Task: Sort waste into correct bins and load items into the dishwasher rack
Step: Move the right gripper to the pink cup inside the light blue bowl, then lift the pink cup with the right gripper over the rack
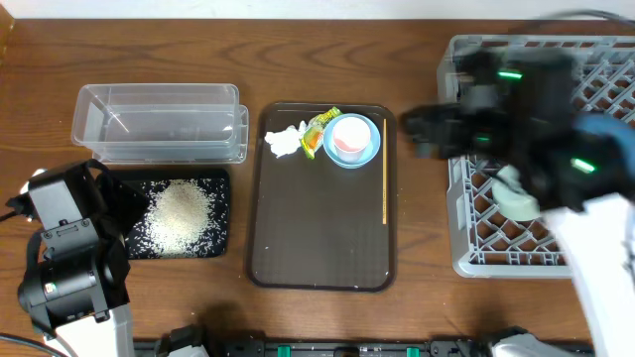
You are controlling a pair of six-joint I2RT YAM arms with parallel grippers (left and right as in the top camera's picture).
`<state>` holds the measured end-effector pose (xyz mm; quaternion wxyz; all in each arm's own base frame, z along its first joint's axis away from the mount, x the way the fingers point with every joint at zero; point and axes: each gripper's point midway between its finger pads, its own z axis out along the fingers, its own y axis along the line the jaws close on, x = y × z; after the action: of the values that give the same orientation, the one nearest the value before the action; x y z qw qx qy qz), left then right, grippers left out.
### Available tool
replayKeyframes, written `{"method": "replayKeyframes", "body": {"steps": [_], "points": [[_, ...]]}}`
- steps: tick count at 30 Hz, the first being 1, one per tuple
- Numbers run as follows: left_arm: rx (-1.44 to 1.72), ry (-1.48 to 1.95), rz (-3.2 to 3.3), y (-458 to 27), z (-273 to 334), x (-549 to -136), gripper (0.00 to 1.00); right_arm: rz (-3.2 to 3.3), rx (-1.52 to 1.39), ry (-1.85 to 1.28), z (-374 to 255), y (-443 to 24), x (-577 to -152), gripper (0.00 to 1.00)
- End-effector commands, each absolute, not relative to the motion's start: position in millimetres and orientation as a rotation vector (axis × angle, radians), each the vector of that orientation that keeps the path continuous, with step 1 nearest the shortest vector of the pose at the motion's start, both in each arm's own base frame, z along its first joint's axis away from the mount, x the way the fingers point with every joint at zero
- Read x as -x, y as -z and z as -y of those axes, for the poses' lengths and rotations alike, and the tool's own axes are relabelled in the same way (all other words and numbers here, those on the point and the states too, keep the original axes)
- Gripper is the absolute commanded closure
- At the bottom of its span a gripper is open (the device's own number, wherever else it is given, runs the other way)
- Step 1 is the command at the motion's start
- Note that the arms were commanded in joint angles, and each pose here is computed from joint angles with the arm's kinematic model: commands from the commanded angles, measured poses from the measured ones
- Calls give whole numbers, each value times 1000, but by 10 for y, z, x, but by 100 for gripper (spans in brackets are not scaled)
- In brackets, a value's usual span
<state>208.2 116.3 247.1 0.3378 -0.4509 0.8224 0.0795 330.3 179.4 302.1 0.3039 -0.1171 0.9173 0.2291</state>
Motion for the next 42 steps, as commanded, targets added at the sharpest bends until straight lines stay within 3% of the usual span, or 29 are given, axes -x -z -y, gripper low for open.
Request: {"method": "replayKeyframes", "body": {"steps": [1, 5, 8, 14, 18, 21, 28, 37, 42], "points": [[1183, -219, -2130, -2502, -1189, -2071, 8, -2490, 476, -437, -2164, -2805, -3453, 11], [1183, -219, -2130, -2502, -1189, -2071, 8, -2602, 588, -327, -2554, -2441, -3584, 17], [1183, -219, -2130, -2502, -1189, -2071, 7, -2655, 542, -200, -2706, -2151, -3769, 39], [1183, -219, -2130, -2502, -1189, -2071, 8, -2745, 448, -90, -2845, -1533, -3971, 42], [1183, -219, -2130, -2502, -1189, -2071, 8, -2806, 418, -57, -2887, -1141, -4038, 59], [1183, -219, -2130, -2502, -1189, -2071, 8, -2821, 422, -39, -2913, -968, -4072, 61], [1183, -219, -2130, -2502, -1189, -2071, 8, -2798, 406, 80, -2817, -814, -4187, 62], [1183, -219, -2130, -2502, -1189, -2071, 8, -2807, 398, 85, -2814, -797, -4174, 99], [1183, -219, -2130, -2502, -1189, -2071, 8, -2804, 379, 59, -2814, -1016, -4161, 99]]}}
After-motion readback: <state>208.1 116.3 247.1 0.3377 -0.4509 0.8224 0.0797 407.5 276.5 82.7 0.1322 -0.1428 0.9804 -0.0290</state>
